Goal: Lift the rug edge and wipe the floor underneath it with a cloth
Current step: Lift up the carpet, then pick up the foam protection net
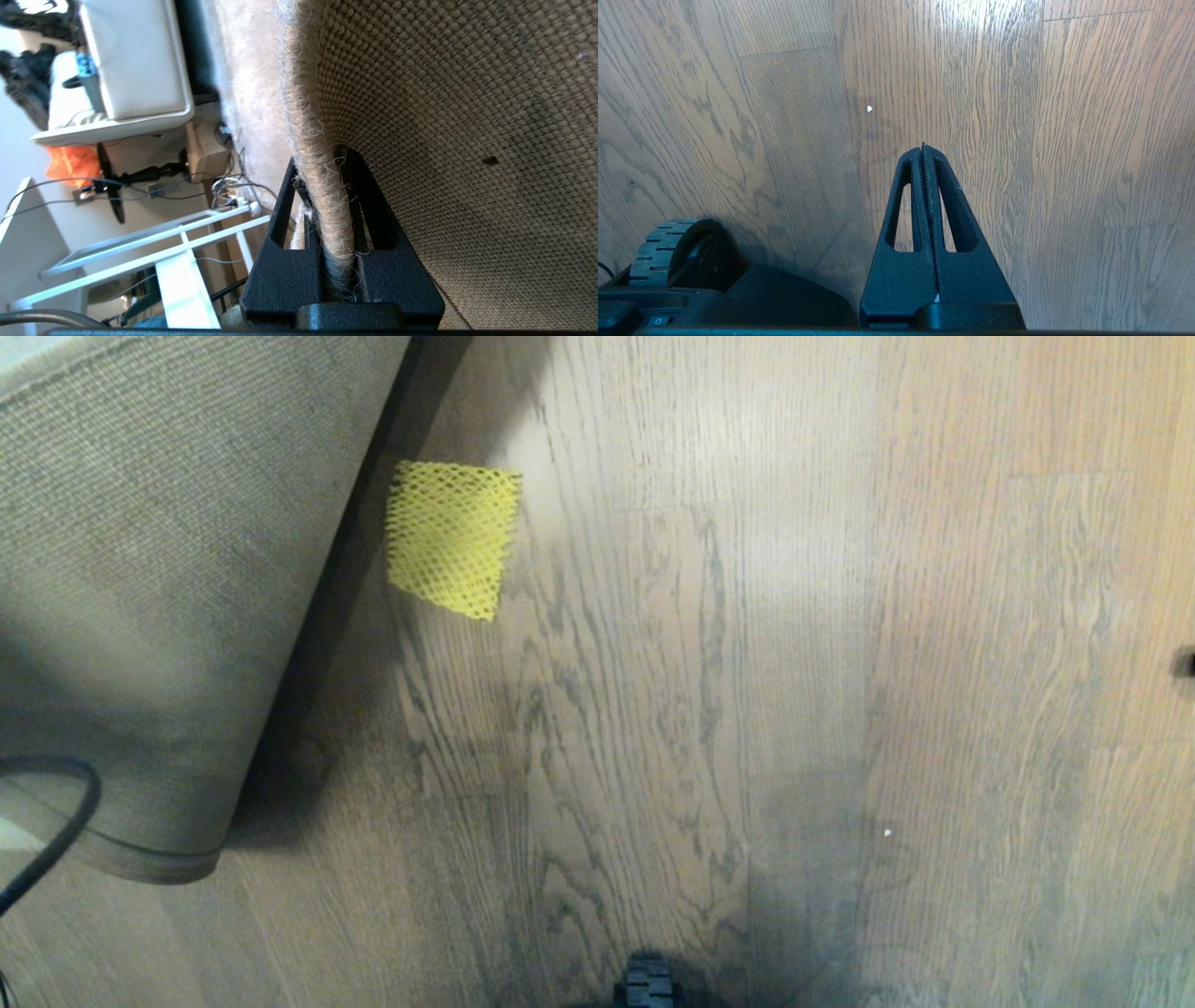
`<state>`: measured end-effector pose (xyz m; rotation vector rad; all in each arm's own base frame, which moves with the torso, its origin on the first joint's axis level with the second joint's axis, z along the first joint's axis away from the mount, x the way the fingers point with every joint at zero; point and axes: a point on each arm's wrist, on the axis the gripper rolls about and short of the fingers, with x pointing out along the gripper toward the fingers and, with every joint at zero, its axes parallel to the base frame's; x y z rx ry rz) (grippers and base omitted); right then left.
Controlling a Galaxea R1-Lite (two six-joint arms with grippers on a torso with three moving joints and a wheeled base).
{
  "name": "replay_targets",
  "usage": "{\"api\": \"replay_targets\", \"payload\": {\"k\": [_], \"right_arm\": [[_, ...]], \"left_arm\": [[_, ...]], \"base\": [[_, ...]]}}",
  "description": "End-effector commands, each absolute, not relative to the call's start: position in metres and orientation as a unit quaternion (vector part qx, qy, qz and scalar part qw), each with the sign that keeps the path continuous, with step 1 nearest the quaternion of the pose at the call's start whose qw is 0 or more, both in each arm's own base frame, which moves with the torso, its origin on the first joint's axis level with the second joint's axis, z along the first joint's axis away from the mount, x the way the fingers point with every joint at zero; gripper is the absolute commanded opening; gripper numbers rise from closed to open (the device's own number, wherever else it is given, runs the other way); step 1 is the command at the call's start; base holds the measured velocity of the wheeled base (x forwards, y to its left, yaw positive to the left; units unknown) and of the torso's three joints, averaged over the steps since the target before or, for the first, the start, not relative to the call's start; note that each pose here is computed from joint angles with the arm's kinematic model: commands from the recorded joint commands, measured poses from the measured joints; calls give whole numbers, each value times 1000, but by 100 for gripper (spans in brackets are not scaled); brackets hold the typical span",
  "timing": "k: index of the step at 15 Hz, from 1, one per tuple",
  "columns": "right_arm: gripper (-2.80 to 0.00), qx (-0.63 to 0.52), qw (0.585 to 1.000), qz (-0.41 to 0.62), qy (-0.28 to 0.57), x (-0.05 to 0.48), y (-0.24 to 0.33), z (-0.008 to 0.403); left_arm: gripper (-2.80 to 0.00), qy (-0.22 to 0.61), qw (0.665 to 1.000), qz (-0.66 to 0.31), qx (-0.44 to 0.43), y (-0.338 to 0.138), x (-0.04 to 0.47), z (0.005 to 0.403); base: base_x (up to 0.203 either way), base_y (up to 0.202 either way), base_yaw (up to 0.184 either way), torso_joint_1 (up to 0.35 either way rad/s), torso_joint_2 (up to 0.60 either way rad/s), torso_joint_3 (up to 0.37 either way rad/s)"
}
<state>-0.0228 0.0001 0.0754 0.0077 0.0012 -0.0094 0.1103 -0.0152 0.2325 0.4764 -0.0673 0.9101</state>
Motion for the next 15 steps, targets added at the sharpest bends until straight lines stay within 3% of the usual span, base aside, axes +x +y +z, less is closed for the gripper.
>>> {"api": "replay_targets", "payload": {"k": [1,15], "right_arm": [[-280,4,1000,-5,0,-23,0,75],[-280,4,1000,-5,1,-23,0,75]], "left_arm": [[-280,-41,865,452,215,-10,102,235],[-280,-9,855,462,237,-2,89,208]], "base": [[0,0,0,0,0,0],[0,0,0,0,0,0]]}}
